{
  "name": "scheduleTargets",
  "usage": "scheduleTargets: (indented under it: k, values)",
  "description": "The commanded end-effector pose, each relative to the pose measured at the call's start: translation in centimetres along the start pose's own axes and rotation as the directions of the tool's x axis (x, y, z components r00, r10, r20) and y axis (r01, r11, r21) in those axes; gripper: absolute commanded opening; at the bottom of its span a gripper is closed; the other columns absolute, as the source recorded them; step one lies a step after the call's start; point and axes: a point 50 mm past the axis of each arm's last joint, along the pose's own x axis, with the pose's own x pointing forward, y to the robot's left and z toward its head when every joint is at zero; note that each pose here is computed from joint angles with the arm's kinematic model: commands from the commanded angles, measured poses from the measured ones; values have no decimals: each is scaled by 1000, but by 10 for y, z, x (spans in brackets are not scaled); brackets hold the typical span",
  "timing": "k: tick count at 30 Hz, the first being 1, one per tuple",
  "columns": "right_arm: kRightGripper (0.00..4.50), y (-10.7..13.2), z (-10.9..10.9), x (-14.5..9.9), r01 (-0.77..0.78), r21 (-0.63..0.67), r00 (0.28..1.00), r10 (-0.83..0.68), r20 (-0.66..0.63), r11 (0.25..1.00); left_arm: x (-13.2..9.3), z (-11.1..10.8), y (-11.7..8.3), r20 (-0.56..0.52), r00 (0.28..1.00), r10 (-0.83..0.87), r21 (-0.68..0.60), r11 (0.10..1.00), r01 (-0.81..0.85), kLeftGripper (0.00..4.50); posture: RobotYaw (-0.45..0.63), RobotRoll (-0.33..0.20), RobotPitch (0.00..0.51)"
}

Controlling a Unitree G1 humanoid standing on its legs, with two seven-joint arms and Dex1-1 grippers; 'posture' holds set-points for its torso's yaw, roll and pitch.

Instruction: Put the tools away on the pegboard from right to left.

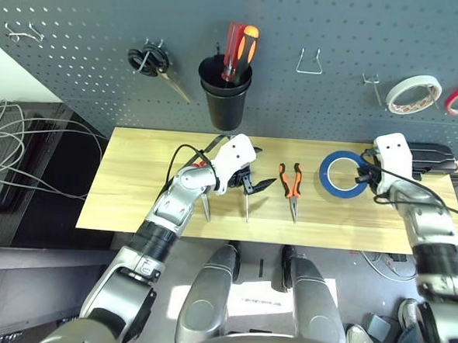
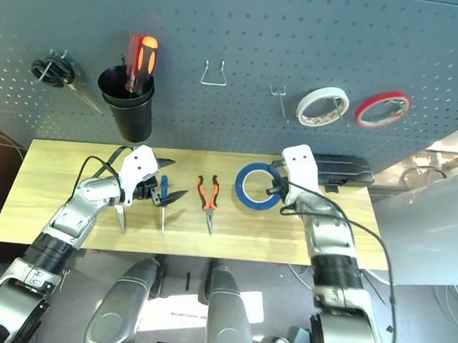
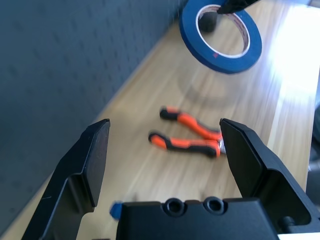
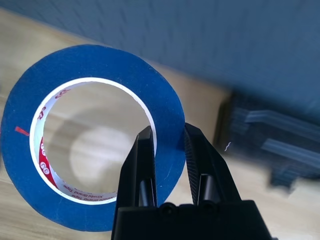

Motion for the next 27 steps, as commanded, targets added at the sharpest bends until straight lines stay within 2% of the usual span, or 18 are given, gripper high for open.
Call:
scheduleTargets:
  k: [1,7,16,22,27]
  values:
    - [707,-1,24,-23,1,-165,980,32,197,986,-7,12,-3,66,998,17,4,1000,-17,4500,54,0,345]
    - [707,-12,35,-46,75,-230,938,10,347,970,-9,41,-11,194,980,-37,44,999,29,4500,53,0,349]
    - [707,-7,67,-66,129,-310,854,54,517,942,-6,70,-14,276,956,-99,3,995,102,4500,28,0,358]
    - [707,-4,73,-76,133,-337,832,80,550,932,-5,75,-15,291,950,-113,8,993,116,4500,12,0,360]
    - [707,-12,80,-79,191,-305,810,26,586,933,-4,79,-15,307,944,-122,15,992,124,4500,15,0,360]
